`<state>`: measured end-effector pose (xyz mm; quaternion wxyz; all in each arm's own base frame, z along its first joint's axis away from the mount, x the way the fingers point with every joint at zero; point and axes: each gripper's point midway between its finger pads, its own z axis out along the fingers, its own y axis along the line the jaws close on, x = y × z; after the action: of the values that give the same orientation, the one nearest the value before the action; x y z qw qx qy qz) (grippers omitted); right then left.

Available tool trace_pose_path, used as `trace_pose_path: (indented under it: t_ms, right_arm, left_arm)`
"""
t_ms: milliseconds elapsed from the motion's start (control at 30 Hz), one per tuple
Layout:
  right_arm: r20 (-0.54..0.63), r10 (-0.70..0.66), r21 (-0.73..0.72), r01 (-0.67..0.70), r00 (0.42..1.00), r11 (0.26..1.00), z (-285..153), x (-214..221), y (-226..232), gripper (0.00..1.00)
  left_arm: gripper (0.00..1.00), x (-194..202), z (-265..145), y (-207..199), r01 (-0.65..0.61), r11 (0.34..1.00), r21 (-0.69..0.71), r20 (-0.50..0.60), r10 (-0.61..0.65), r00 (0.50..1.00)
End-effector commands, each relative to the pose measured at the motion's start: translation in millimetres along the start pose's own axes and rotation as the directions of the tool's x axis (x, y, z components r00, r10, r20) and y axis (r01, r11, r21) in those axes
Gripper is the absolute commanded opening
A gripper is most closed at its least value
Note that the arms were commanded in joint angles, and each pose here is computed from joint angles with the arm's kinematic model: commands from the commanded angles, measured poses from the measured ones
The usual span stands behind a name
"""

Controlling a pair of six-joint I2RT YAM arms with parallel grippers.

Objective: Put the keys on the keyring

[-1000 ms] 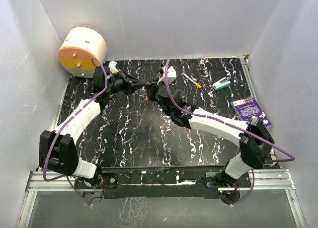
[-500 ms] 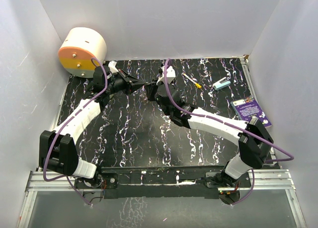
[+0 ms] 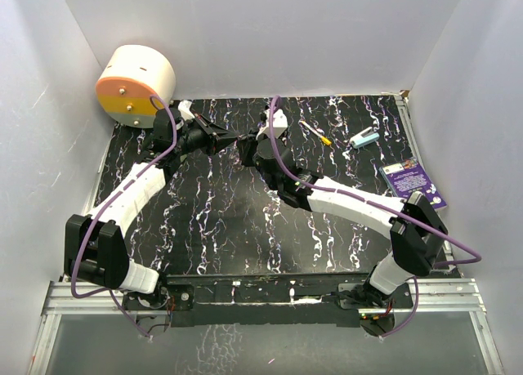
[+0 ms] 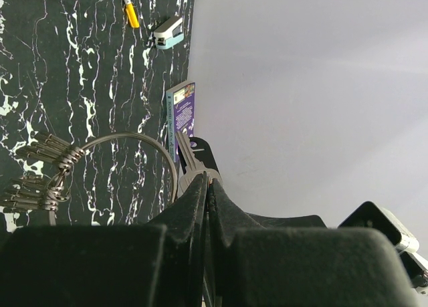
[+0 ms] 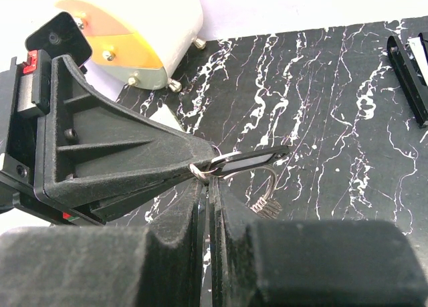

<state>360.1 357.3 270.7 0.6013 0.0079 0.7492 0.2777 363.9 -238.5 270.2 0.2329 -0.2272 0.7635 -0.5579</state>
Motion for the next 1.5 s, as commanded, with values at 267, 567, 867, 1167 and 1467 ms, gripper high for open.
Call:
trace_pose_path:
  t_ms: [267, 567, 867, 1167, 1467]
  right_arm:
    - [0.156, 0.110, 0.048, -0.119, 0.982, 0.992, 1.8, -51.4, -2.0, 0.08]
    - [0.165, 0.119, 0.052, -0.130, 0.979, 0.990, 5.3, -54.3, -0.4, 0.08]
    - [0.156, 0.128, -0.008, -0.128, 0.979, 0.992, 2.5, -60.1, 13.5, 0.08]
    - [0.119, 0.128, -0.035, -0.125, 0.985, 0.992, -0.6, -48.8, 25.0, 0.08]
    - [0.125, 0.119, -0.023, -0.117, 0.985, 0.993, 1.3, -50.6, 25.3, 0.08]
  left_arm:
    - [0.00, 27.7, -15.8, -29.1, -0.040, 0.996, 0.076, -0.106, 0.048, 0.993]
    - [0.00, 28.9, -15.4, -27.3, -0.035, 0.997, 0.075, -0.110, 0.043, 0.993]
    - [0.00, 23.2, -12.4, -20.0, -0.055, 0.997, 0.059, -0.074, 0.059, 0.996]
    - [0.00, 16.5, -10.5, -10.1, -0.077, 0.997, 0.033, -0.038, 0.078, 0.996]
    - [0.00, 17.1, -10.7, -10.2, -0.077, 0.996, 0.034, -0.043, 0.079, 0.996]
